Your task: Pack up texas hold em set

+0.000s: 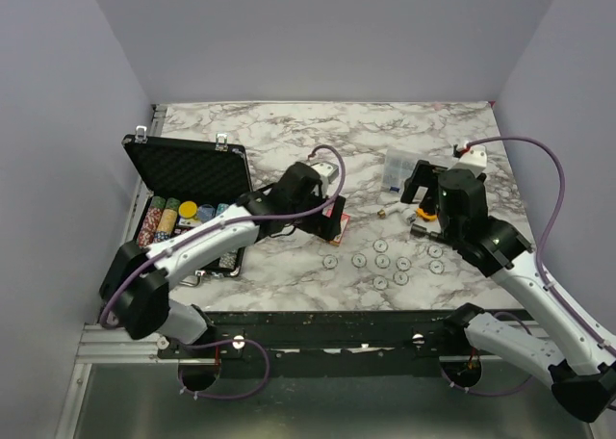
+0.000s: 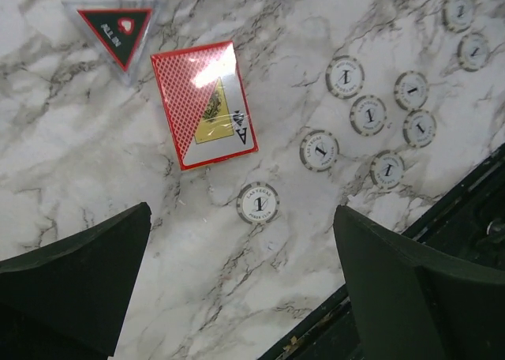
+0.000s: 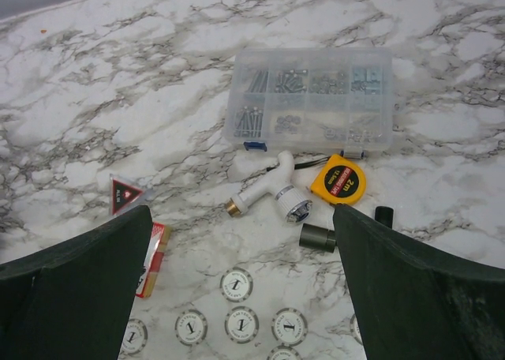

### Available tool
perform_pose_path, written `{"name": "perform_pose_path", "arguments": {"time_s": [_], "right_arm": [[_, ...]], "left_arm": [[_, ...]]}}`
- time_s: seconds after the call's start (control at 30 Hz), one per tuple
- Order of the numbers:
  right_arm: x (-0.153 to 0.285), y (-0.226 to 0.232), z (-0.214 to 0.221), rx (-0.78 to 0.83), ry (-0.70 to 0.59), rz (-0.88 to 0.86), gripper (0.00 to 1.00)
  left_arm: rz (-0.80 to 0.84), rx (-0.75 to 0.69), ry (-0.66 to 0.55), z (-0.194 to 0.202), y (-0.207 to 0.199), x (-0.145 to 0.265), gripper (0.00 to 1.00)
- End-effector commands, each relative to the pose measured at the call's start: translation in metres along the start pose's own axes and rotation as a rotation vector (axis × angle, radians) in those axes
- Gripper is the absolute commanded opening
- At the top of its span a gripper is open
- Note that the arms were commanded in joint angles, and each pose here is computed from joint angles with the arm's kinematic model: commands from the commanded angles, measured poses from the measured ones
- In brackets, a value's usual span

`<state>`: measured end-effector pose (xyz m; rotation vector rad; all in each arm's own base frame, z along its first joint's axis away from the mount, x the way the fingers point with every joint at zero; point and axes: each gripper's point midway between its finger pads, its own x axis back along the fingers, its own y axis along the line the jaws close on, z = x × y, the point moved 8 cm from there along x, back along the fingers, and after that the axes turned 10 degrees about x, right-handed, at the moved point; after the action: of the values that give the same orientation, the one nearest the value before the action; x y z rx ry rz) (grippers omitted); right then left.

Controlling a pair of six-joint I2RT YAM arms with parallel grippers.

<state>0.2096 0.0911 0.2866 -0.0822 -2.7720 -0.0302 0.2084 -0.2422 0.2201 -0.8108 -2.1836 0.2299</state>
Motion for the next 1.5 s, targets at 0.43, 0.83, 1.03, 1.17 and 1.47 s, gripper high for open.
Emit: {"name": "perform_pose_path", "arguments": {"time_s": [0.43, 0.83, 1.03, 1.17, 1.47], "right_arm": [[0.011, -0.012, -0.003, -0.010, -0.054, 0.029, 1.00], [0.013, -0.013, -0.001, -0.010, -0.054, 0.022, 1.00], [0.013, -0.012, 0.001, -0.009, -0.045, 0.005, 1.00], [0.013, -0.012, 0.001, -0.008, -0.044, 0.002, 1.00], [0.011, -0.010, 0.004, -0.005, -0.038, -0.006, 1.00]], "left_arm": [[-0.402, 0.088, 0.363, 0.008, 0.000, -0.121, 0.99], [-0.490, 0.025, 0.406, 0.008, 0.013, -0.145, 0.98], [-0.488, 0.022, 0.417, 0.005, 0.015, -0.150, 0.94], [-0.464, 0.040, 0.430, 0.004, 0.018, -0.152, 0.91], [-0.438, 0.058, 0.449, 0.004, 0.019, -0.156, 0.85]]}}
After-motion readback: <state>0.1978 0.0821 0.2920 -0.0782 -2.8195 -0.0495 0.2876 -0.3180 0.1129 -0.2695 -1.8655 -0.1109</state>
